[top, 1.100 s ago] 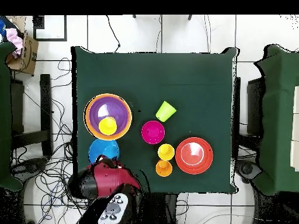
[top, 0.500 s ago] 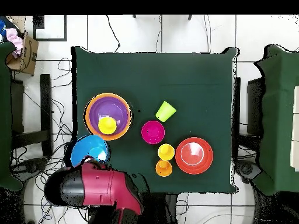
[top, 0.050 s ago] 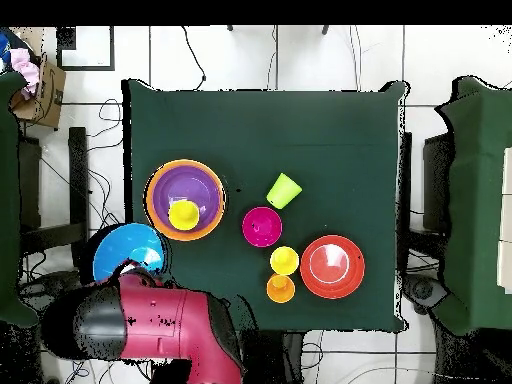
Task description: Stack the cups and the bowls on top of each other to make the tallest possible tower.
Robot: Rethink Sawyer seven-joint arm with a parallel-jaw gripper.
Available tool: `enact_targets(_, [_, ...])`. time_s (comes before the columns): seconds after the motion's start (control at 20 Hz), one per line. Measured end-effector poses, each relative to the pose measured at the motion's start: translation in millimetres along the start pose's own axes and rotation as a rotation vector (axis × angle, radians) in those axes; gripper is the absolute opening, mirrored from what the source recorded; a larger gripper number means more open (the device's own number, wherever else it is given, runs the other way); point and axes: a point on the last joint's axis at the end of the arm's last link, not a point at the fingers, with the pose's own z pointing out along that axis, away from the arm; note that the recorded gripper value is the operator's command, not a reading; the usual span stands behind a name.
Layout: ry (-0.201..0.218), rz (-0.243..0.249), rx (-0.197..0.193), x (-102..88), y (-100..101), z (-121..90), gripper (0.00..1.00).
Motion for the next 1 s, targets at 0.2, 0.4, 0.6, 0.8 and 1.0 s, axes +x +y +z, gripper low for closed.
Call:
enact_targets(0.2, [-0.037, 0.002, -0.028, -20.6, 12, -14, 0.00])
enact_targets(0.4, [-0.066, 0.018, -0.043, -48.3, 20, -20, 0.00])
enact_targets(0.6, [-0.089, 0.046, -0.050, -91.4, 25, -13, 0.00])
enact_targets(0.8, [-0.106, 0.064, -0.057, -118.7, 27, 0, 0.00])
enact_targets(1.0, [-0.131, 0.084, -0.067, -146.8, 27, 20, 0.00])
